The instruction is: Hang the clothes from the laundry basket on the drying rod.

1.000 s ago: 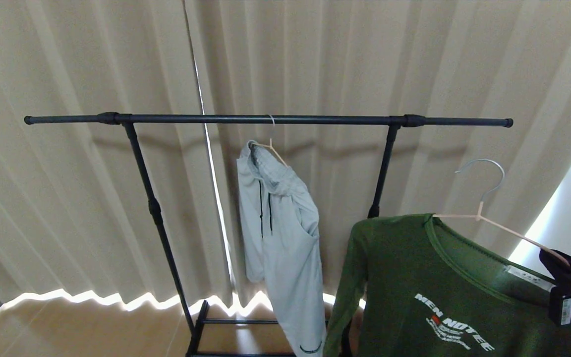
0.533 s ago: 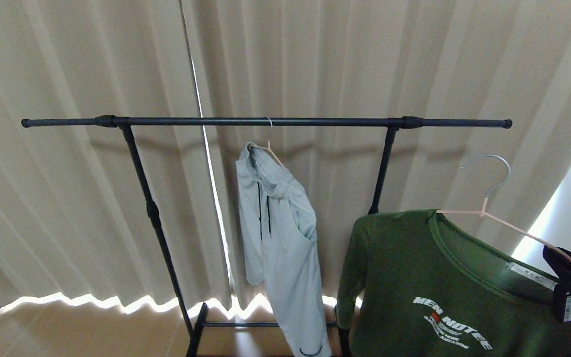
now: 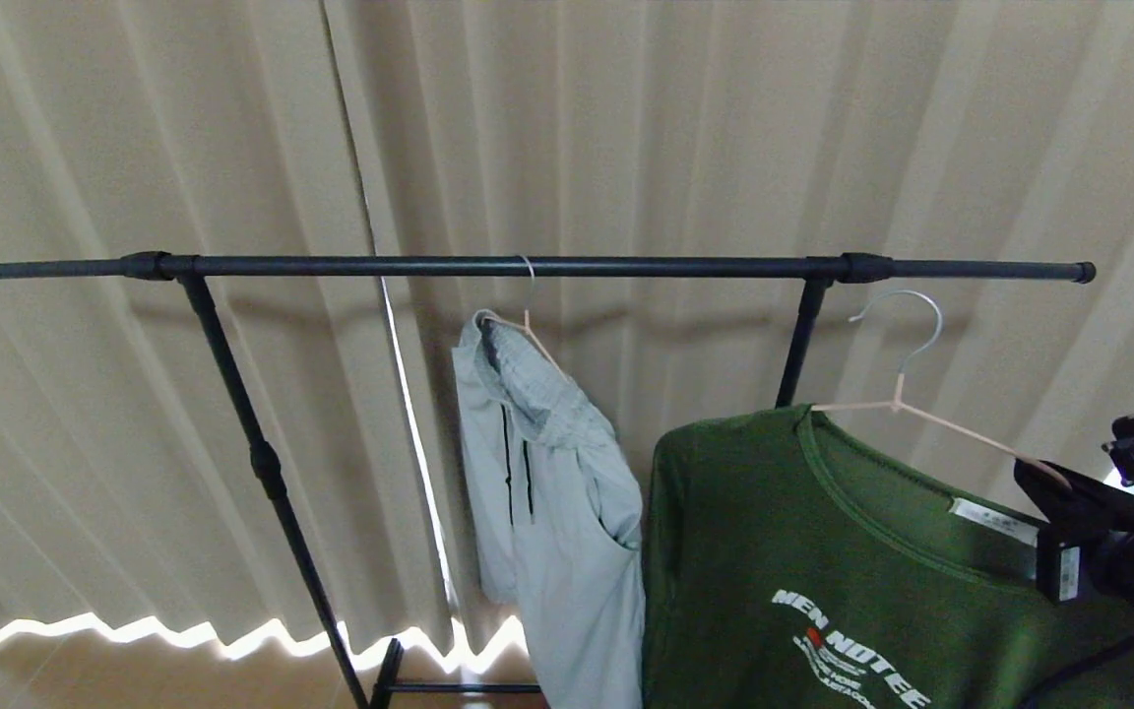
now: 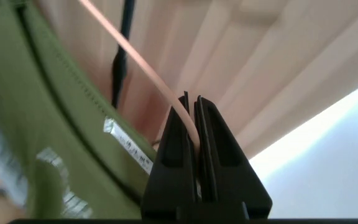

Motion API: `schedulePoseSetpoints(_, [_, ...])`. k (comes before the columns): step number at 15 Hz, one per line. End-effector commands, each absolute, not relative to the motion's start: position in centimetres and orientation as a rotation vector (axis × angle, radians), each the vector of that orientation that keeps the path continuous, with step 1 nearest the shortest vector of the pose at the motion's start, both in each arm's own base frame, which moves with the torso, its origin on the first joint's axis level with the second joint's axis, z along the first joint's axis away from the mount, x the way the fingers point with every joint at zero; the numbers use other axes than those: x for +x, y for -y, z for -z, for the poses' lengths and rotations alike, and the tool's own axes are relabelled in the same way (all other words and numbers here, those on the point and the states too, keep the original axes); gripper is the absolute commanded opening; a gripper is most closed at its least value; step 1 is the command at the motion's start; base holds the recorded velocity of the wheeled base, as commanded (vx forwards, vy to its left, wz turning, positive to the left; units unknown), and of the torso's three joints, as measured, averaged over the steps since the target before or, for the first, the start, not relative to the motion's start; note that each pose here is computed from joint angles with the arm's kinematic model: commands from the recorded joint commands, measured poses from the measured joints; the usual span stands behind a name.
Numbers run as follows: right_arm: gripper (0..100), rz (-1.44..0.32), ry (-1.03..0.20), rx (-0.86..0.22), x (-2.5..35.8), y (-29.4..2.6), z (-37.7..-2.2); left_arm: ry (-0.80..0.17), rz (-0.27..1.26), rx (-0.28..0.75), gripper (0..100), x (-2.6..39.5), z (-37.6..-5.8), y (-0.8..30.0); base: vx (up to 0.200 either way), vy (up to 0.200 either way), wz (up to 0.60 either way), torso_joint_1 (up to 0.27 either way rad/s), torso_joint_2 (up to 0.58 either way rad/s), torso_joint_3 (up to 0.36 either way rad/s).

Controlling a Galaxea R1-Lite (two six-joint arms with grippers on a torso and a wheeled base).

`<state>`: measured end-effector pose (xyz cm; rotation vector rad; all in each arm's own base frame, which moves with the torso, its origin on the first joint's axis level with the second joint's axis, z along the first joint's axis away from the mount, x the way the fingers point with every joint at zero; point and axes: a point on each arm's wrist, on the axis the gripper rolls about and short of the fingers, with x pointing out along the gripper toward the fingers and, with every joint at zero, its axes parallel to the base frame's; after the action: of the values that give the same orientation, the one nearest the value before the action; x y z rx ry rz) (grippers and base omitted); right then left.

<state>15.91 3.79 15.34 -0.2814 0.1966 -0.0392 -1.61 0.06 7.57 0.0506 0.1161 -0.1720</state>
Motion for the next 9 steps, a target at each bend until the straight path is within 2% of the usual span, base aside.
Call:
schedulePoseSetpoints(1, [0, 0.035, -0.211, -0.289, 18.6, -4.7, -15.7, -0.119, 0.174, 0.051, 100, -1.6, -7.6, -0.1, 0.200, 0.000, 0.00, 0.012, 0.00, 0.002])
schedulePoseSetpoints(2, [0, 0.054, -0.205, -0.289, 19.5, -5.0, -16.0, -0.119, 0.174, 0.051, 100, -1.6, -7.6, -0.1, 0.200, 0.000, 0.00, 0.002, 0.01, 0.007])
schedulePoseSetpoints(9, [0, 0.135, -0.229, -0.305, 25.1, -6.6, -15.9, -0.119, 0.175, 0.052, 100, -1.6, -7.6, 0.0, 0.000, 0.000, 0.00, 0.000, 0.00, 0.000])
